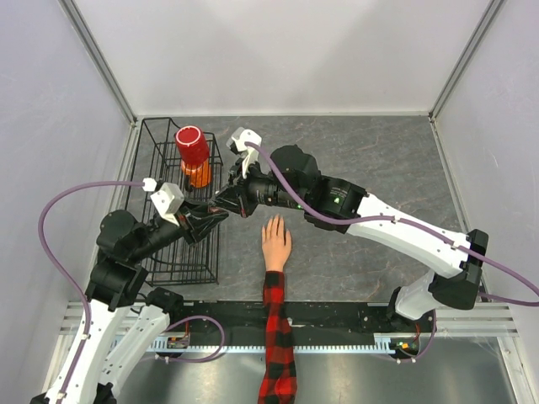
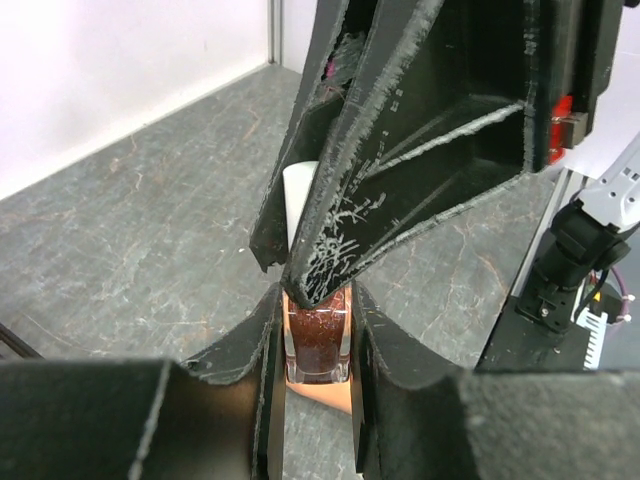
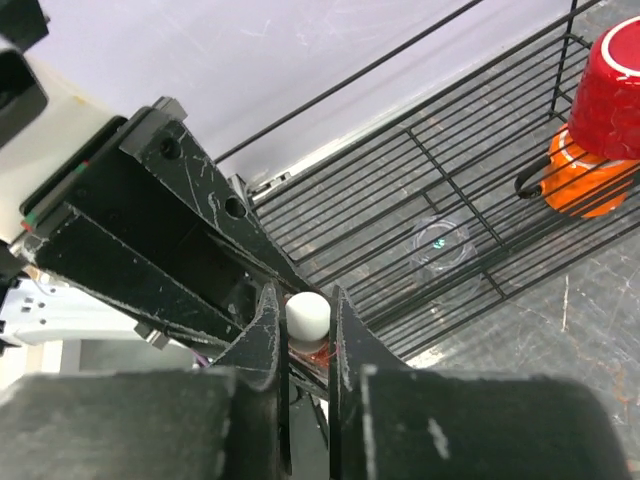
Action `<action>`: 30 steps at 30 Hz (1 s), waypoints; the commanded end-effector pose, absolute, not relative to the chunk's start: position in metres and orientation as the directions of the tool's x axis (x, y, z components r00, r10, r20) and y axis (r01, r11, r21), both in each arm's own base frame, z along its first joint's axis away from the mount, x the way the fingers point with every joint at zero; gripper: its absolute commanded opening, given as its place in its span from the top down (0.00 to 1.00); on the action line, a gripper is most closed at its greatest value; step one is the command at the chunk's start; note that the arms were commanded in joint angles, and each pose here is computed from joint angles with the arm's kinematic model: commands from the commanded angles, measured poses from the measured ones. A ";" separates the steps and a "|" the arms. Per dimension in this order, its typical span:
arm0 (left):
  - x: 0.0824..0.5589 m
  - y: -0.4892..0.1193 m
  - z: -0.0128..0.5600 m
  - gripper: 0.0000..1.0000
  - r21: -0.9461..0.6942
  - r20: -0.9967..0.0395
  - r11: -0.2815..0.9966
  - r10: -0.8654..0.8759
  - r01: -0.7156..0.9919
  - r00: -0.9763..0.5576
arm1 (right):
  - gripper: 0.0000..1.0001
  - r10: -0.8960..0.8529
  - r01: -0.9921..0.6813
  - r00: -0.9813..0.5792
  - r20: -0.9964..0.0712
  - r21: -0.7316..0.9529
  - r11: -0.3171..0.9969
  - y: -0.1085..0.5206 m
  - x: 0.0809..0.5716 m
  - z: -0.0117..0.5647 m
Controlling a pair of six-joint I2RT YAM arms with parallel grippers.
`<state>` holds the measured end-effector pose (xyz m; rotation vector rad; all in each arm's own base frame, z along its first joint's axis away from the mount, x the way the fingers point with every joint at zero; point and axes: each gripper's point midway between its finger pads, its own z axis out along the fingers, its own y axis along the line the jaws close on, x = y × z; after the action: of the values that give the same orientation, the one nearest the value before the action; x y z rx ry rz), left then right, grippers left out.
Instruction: Paint the nails
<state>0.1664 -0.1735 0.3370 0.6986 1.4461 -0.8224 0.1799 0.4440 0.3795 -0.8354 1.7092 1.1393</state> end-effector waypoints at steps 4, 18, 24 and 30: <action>0.116 -0.196 0.373 0.98 -0.024 -0.992 0.287 -0.125 0.958 0.012 | 1.00 -0.078 -0.967 -0.252 -0.965 0.254 -0.011 0.431 0.131 0.407; 0.108 -0.204 0.382 0.98 -0.055 -0.992 0.189 -0.122 0.980 -0.032 | 0.66 -0.015 -0.923 -0.271 -0.963 0.264 -0.279 0.398 0.115 0.417; 0.140 -0.195 0.364 0.98 -0.066 -0.995 0.369 -0.098 0.927 -0.032 | 0.24 -0.080 -0.929 -0.366 -0.927 0.359 0.094 0.397 0.164 0.393; 0.158 -0.185 0.355 0.98 -0.063 -0.996 0.477 -0.086 0.876 -0.024 | 0.18 -0.054 -0.910 -0.365 -0.929 0.345 0.229 0.391 0.170 0.400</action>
<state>0.1430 -0.1957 0.3503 0.7981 1.4025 -1.0391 0.1645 0.4012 0.3770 -1.0080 1.6393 1.3729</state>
